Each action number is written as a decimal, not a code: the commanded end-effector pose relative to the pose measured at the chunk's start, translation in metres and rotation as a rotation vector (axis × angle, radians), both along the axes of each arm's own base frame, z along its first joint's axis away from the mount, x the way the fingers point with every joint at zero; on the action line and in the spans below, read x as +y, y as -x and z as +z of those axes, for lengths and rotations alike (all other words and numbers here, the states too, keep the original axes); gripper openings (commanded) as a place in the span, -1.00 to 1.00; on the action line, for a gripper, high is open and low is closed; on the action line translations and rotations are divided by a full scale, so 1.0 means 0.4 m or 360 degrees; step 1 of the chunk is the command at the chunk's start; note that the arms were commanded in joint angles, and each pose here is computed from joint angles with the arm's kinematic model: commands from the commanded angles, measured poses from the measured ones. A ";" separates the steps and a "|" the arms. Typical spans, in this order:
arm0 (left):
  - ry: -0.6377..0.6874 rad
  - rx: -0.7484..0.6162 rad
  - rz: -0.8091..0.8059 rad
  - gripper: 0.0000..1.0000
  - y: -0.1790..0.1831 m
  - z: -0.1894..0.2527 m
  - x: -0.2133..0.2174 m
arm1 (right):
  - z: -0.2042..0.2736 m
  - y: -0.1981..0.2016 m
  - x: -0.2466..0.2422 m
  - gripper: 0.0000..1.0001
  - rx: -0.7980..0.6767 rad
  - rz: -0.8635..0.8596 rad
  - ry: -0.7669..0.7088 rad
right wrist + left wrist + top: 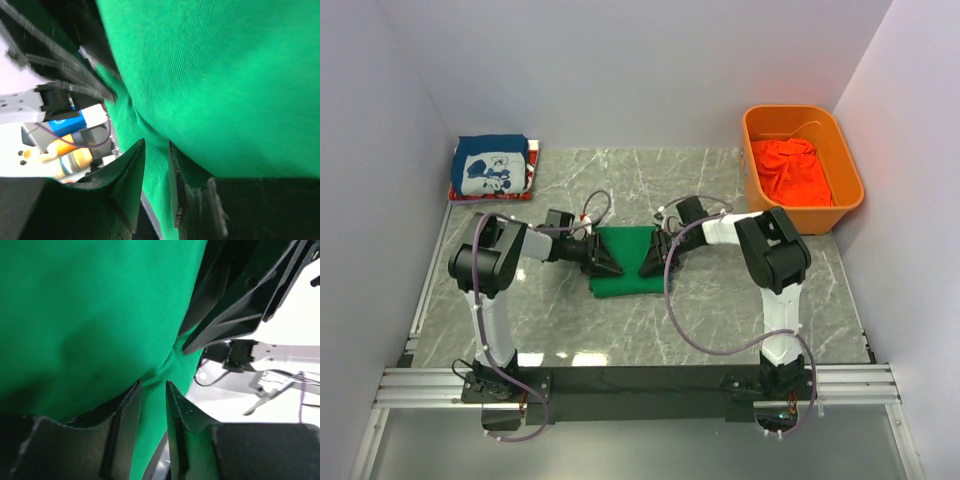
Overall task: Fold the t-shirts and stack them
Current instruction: Fold the tshirt, then neatly place the folded tshirt to the corner
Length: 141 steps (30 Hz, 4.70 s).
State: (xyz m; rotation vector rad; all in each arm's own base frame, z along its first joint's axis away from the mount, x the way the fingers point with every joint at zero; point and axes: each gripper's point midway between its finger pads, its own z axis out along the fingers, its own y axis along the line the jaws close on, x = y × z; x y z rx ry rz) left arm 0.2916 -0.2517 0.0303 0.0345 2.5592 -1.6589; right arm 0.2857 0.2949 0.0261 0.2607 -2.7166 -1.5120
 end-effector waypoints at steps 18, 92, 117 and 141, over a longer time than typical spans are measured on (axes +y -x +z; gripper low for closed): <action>0.0126 -0.0126 -0.0258 -0.32 0.150 0.089 -0.012 | 0.073 0.121 -0.005 -0.31 -0.0156 0.0189 -0.0069; -0.0400 -0.0547 0.1068 0.82 -0.087 0.360 0.511 | -0.033 0.039 0.201 -1.00 -0.1988 0.1158 0.1053; -0.0148 -0.0083 0.1179 0.99 -0.154 0.132 0.145 | 0.266 -0.023 0.290 -1.00 -0.1884 0.0556 0.0575; -0.0259 -0.0156 0.1058 -0.93 -0.329 0.097 0.041 | 0.288 -0.089 0.302 -0.80 -0.1783 0.0347 0.0636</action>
